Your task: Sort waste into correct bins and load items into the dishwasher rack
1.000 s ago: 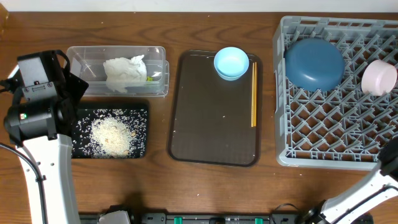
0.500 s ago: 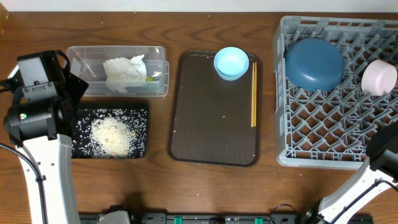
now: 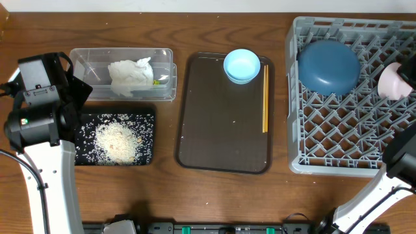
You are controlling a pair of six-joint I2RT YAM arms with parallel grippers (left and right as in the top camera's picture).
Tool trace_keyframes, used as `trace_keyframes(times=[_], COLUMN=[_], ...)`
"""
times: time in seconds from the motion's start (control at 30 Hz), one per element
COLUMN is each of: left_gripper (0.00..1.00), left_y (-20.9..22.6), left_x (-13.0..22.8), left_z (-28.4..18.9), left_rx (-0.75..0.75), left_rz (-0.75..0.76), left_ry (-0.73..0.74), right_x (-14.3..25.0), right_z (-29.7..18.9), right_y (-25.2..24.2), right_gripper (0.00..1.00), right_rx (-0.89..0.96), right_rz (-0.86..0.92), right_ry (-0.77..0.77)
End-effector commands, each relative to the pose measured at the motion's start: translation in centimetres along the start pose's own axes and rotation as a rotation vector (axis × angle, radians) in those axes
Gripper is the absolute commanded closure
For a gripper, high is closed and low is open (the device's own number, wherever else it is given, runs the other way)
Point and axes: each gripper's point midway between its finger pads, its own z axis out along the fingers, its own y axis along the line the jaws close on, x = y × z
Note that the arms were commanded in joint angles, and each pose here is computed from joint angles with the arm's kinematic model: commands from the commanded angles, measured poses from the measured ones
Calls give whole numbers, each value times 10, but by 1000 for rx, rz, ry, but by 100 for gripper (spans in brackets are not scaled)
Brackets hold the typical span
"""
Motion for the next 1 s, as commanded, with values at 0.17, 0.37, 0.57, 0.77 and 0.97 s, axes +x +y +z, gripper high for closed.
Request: trace_keyframes(times=[0.17,0.37,0.57,0.77,0.97], left_gripper=[10,10,10,10,10], left_y=[5,5,5,5,5], left_x=[-2,-2,-2,-2,-2], left_z=[2,2,2,2,2], left_rx=[-24,-25,-25,-25,-25], left_rz=[-14,-14,-14,-14,-14], left_ry=[-8,-8,-8,-8,-8], right_x=[17,20,14,16,13], right_z=[6,-13,-31,-33,-42], right_y=[47,84,102,102,103], right_gripper=[99,99,99,99,99], right_rx=[-221,-453,-562,-563,-569], right_rz=[-69,-131,-163,-166,-170], right_ry=[69,89,74,80,63])
